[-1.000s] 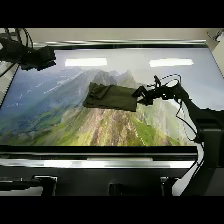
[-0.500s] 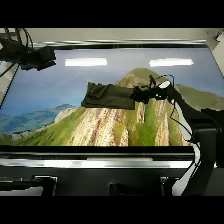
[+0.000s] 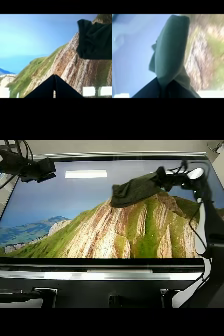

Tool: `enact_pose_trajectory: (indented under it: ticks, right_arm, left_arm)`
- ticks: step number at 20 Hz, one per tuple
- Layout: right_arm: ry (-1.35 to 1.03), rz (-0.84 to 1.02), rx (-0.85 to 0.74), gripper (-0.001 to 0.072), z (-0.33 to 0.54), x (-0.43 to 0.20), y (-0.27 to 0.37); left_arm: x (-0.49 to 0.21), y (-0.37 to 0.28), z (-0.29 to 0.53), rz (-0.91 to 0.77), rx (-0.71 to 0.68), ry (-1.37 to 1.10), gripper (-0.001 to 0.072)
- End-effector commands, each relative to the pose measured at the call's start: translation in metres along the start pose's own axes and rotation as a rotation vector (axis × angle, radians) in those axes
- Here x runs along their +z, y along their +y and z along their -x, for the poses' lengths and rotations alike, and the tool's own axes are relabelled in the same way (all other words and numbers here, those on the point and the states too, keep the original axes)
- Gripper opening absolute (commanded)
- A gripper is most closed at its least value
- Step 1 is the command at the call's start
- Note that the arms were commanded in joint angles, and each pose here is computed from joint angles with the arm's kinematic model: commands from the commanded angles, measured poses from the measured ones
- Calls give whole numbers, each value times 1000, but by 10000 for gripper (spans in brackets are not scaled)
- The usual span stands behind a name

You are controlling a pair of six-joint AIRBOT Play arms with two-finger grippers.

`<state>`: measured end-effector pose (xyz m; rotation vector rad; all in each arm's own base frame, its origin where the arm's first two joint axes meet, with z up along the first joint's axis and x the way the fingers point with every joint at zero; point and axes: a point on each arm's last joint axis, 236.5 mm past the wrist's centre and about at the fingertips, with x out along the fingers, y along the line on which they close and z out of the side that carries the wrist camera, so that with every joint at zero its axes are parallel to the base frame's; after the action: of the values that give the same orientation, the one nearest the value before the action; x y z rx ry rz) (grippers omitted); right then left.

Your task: Fold the clothes and pants, and hang the long-sleeved shirts on hangers.

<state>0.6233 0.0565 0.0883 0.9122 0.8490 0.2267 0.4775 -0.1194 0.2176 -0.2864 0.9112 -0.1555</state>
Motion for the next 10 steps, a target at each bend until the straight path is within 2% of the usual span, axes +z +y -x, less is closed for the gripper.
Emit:
enact_pose_trajectory:
  ticks: [1,10]
  right_arm:
    - [-192,-113,-45,24,66,76,-16]
    - [-514,-275,-160,24,230,178,-151]
  left_arm:
    - [0,-1,0,2,-6,1,14]
    - [-5,-16,-1,15,-39,14,14]
